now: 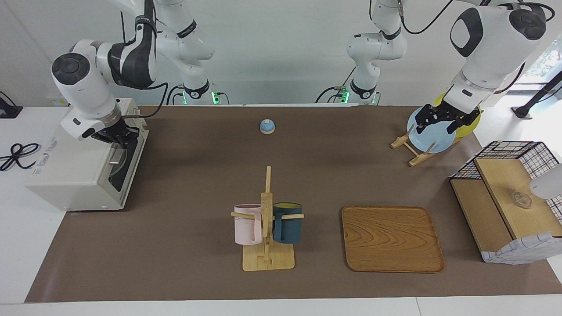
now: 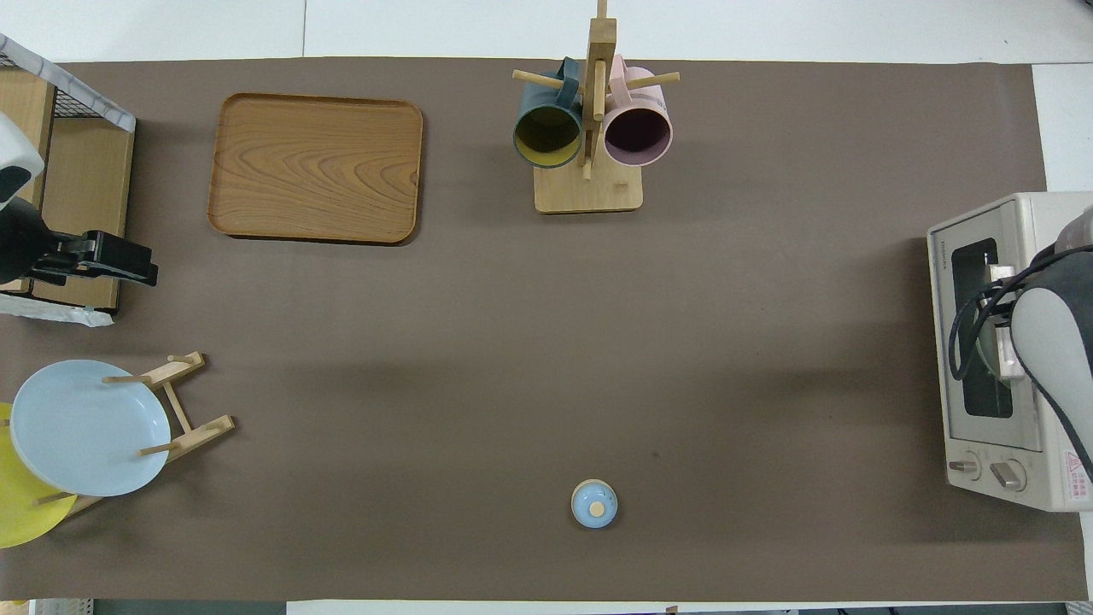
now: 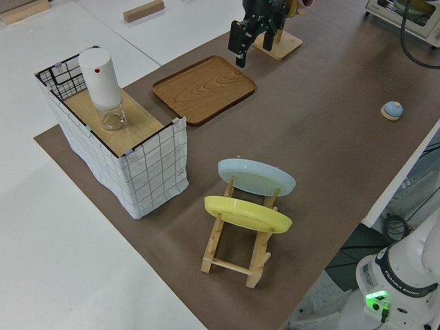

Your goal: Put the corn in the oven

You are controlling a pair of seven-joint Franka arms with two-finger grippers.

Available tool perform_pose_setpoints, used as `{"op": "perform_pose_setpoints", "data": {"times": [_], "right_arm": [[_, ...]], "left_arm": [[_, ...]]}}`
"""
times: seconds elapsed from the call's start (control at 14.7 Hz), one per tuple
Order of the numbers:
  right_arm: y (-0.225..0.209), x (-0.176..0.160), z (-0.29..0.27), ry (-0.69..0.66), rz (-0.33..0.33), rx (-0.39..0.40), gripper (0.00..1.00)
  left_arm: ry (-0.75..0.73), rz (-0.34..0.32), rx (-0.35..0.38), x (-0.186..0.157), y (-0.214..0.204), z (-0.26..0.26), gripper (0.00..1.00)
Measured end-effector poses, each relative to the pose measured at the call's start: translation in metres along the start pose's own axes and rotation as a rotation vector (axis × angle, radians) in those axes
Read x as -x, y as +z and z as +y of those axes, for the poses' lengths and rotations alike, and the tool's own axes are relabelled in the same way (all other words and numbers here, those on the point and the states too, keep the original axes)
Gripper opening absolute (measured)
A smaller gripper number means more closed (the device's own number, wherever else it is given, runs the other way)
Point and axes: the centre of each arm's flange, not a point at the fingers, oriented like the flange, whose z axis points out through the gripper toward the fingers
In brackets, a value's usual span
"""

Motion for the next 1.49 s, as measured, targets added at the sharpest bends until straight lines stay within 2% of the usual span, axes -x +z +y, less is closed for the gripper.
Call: {"op": "perform_pose_setpoints", "data": {"times": [0.07,0.14,0.41,0.54,0.75,1.02,1.22,1.49], "right_arm": [[-0.009,0.002,0.000,0.001,0.002,0.002,0.03],[-0.016,0.003,-0.001,0.002,0.007,0.001,0.10],[-0.042,-0.003,-0.023,-0.011,0.073,-0.092,0.52],[-0.058,-0.008,-0.053,-0.018,0.103,-0.128,0.72],[-0.080,-0.013,-0.111,-0.002,0.131,-0.139,1.00],[-0.110,-0.008,-0.143,-0.015,0.152,-0.153,1.00],[-0.128,-0.004,-0.136,0.028,0.162,-0.185,1.00],[-0.126,-0.005,-0.117,0.081,0.157,-0.191,1.00]], "left_arm": [[0.000,0.000,0.000,0.000,0.000,0.000,1.00],[0.000,0.000,0.000,0.000,0.000,0.000,1.00],[0.000,0.000,0.000,0.000,0.000,0.000,1.00],[0.000,0.000,0.000,0.000,0.000,0.000,1.00],[0.000,0.000,0.000,0.000,0.000,0.000,1.00],[0.000,0.000,0.000,0.000,0.000,0.000,1.00],[0.000,0.000,0.000,0.000,0.000,0.000,1.00],[0.000,0.000,0.000,0.000,0.000,0.000,1.00]]}}
